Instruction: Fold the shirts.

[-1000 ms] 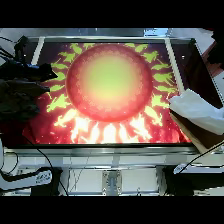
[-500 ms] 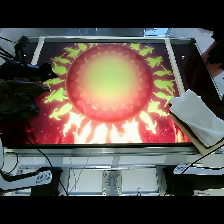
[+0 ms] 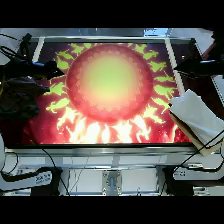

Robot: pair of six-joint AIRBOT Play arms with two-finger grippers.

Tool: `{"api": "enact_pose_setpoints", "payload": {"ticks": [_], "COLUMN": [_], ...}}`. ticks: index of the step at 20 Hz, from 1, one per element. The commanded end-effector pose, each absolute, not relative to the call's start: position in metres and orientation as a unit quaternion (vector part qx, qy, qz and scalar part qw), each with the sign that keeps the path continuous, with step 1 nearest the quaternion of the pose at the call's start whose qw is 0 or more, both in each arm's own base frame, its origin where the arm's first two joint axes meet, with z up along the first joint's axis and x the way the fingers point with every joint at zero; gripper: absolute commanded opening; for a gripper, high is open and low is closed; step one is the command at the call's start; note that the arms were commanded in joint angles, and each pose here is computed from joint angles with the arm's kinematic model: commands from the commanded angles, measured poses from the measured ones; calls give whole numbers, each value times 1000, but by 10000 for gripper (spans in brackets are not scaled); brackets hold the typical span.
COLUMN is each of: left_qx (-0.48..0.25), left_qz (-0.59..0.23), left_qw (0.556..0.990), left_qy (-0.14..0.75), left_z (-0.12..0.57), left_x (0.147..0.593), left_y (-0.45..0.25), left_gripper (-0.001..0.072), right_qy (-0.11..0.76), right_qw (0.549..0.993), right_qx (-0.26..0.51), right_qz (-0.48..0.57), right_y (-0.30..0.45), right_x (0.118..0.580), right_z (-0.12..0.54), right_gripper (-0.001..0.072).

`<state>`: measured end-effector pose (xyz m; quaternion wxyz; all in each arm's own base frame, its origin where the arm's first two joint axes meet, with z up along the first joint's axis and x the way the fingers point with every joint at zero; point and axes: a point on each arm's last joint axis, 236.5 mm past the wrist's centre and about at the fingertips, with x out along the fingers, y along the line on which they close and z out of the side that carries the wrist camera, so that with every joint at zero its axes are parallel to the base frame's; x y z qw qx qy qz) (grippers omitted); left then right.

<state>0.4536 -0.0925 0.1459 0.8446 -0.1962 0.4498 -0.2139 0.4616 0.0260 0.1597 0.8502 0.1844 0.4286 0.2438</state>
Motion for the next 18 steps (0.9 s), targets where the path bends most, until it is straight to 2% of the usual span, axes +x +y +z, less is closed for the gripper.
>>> {"api": "enact_pose_setpoints", "payload": {"ticks": [1,5,7,18], "left_qx": [-184,-176,-176,-174], "left_qz": [-229,-237,-237,-243], "left_qw": [853,854,854,846], "left_qy": [431,429,429,441], "left_z": [152,152,152,149], "left_x": [460,459,460,453], "left_y": [-111,-119,-119,-121], "left_gripper": [16,15,15,15], "right_qy": [421,433,436,441], "right_qw": [873,864,865,866], "right_qx": [74,47,27,23], "right_qz": [237,254,247,234], "right_y": [81,123,124,117], "right_x": [489,491,492,492], "right_z": [136,103,96,93], "right_gripper": [444,444,443,443]}}
